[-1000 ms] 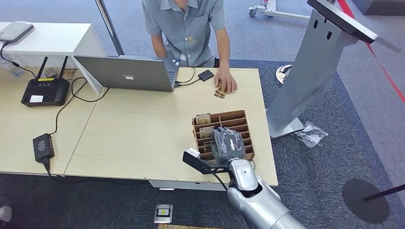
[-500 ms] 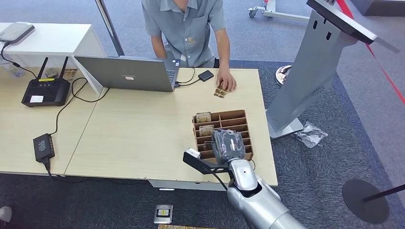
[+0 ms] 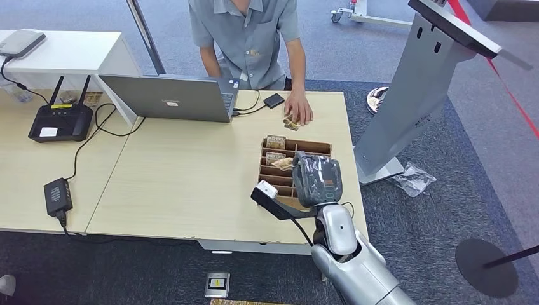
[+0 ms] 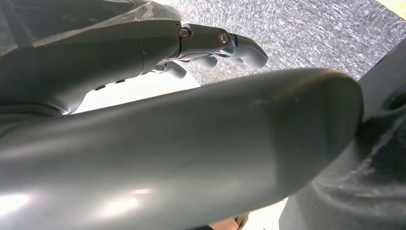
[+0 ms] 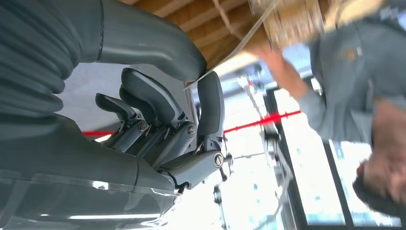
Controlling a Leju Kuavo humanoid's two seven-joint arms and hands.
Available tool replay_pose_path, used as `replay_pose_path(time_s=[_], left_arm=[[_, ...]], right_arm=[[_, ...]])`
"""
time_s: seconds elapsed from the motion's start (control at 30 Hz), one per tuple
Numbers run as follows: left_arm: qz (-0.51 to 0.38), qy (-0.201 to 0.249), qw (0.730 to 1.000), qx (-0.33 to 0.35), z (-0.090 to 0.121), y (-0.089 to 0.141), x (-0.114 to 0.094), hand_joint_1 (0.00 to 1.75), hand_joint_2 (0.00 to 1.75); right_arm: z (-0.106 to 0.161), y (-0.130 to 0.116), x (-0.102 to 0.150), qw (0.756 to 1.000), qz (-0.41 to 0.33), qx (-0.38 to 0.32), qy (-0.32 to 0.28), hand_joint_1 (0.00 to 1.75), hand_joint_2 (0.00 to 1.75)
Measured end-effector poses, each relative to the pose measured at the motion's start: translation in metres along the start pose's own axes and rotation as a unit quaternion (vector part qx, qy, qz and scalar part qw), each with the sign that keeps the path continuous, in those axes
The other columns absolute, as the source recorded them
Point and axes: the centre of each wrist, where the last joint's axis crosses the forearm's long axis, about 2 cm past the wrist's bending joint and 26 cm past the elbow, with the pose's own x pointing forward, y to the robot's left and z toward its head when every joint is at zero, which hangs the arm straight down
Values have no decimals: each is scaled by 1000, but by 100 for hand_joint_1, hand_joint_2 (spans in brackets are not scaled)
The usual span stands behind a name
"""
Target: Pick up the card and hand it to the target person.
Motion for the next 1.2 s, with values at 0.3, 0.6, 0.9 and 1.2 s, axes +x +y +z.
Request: replay_pose_path(time_s=[0.3, 0.6, 0.9, 1.2], left_arm=[[-5, 1, 1000, 3, 0, 0, 0, 0, 0], [-4, 6, 1000, 3, 1, 1, 2, 0, 0], [-3, 13, 1000, 1, 2, 2, 3, 0, 0], [7, 17, 1000, -7, 2, 2, 3, 0, 0]], right_arm=[[-25, -40, -9, 996, 0, -84, -9, 175, 175], [-76, -61, -11, 996, -5, -88, -24, 175, 175], [-106, -55, 0, 998, 12, -51, -17, 175, 175], [-117, -43, 16, 1000, 11, 7, -10, 0, 175]])
